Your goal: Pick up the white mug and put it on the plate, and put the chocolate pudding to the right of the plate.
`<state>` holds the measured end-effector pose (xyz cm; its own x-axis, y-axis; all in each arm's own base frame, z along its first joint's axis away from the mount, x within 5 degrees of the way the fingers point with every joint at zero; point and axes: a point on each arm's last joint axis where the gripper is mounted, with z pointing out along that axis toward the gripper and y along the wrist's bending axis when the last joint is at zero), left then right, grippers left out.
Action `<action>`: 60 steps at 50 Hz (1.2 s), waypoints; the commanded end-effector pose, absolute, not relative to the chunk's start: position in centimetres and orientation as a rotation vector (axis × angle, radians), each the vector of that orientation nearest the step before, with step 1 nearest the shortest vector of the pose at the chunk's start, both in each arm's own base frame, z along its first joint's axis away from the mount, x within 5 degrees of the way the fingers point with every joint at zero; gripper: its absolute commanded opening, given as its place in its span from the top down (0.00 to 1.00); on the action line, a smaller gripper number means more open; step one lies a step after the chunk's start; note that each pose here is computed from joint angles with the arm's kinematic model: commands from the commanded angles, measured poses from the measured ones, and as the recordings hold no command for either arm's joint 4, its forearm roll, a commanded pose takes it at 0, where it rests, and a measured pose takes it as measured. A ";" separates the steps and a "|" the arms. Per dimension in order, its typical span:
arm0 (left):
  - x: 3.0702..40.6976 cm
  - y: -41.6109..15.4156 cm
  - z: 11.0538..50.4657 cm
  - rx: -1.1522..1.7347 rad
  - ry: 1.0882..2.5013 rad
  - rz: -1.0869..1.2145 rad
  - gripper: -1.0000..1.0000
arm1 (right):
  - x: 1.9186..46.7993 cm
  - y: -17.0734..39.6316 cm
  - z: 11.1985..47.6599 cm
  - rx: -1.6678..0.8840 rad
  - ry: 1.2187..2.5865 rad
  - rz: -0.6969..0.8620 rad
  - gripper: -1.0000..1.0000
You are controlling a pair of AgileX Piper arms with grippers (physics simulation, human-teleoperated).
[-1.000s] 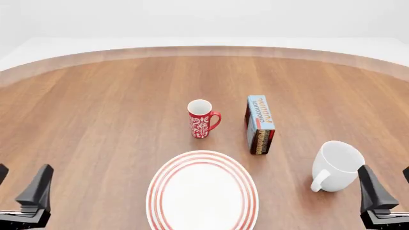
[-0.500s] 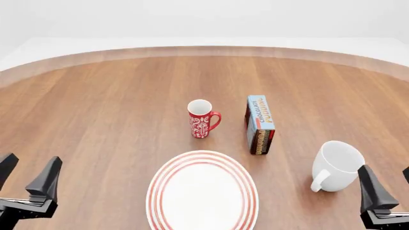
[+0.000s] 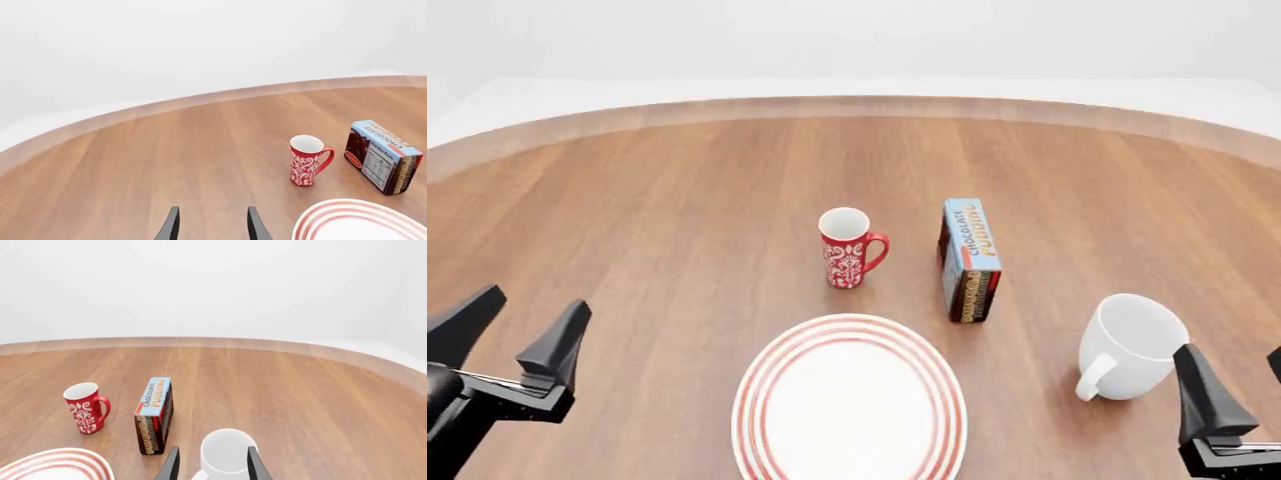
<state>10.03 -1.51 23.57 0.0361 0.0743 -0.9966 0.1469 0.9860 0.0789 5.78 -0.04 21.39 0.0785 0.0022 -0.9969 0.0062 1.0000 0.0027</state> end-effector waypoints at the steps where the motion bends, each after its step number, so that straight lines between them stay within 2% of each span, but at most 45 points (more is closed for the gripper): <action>1: 11.1 -2.3 24.0 0.224 1.539 -0.090 0.00 | 5.8 0.0 21.4 0.006 1.492 -0.003 0.00; 60: 17.9 -10.1 24.7 0.530 1.562 -0.285 0.00 | 6.0 0.0 21.4 0.008 1.498 0.000 0.00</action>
<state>17.05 -8.57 24.73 0.0100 0.1477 -0.9890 0.4517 0.8817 0.1362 5.92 -0.03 21.39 0.0747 0.0044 -0.9972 0.0044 1.0000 0.0047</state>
